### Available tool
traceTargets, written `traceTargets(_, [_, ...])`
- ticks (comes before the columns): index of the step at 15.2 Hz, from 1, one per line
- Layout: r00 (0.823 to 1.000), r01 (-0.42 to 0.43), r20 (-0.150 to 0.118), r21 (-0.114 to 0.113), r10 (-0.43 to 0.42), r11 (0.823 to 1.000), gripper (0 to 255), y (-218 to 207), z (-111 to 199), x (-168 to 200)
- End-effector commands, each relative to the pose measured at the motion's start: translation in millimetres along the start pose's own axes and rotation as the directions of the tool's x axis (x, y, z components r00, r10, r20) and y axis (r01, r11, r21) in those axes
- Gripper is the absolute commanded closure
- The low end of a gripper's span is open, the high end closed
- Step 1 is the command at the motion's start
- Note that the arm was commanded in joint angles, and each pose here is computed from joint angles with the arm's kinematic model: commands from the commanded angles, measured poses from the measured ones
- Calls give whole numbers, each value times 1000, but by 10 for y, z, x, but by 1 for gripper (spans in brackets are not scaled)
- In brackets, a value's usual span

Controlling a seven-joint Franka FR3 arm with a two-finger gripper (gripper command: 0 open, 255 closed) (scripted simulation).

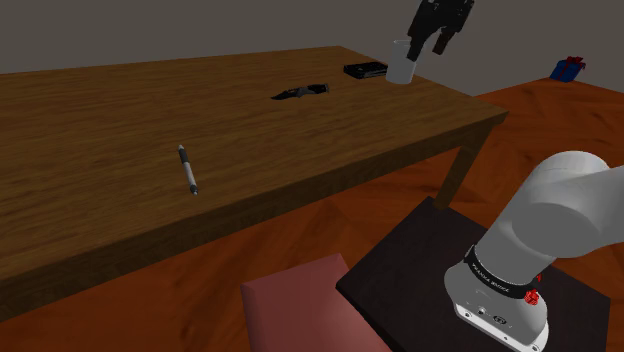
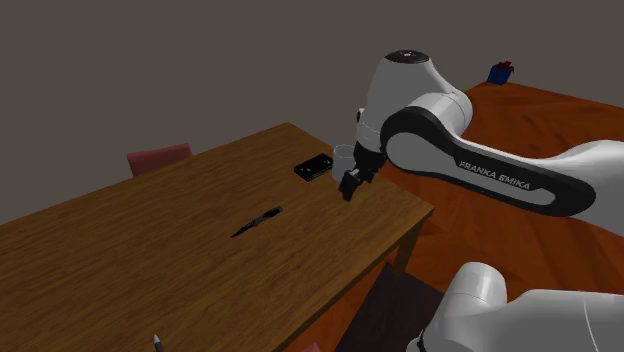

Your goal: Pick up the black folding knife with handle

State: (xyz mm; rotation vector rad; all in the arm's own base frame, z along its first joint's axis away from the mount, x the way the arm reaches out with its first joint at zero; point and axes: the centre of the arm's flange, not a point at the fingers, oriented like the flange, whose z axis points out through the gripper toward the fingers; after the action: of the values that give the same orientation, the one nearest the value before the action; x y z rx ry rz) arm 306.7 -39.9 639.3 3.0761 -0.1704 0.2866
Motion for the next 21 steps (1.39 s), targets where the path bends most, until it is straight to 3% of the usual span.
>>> traceTargets(1, [1000,0,0,0,0,1000,0,0,0,0])
traceTargets(3, [991,130,6,14,-130,991,0,-18,77,262])
traceTargets(5, [966,257,11,29,-258,966,0,-70,155,519])
traceTargets(7, [924,380,13,44,-381,924,0,-157,233,766])
traceTargets(10, [833,552,13,68,-554,831,0,-346,352,1110])
traceTargets(12, [753,655,10,83,-657,751,0,-510,430,1315])
traceTargets(15, [611,787,2,105,-791,608,0,-804,546,1577])
traceTargets(18, [446,889,-9,125,-895,442,0,-1145,658,1775])
traceTargets(21, [264,956,-25,142,-964,258,0,-1520,764,1902])
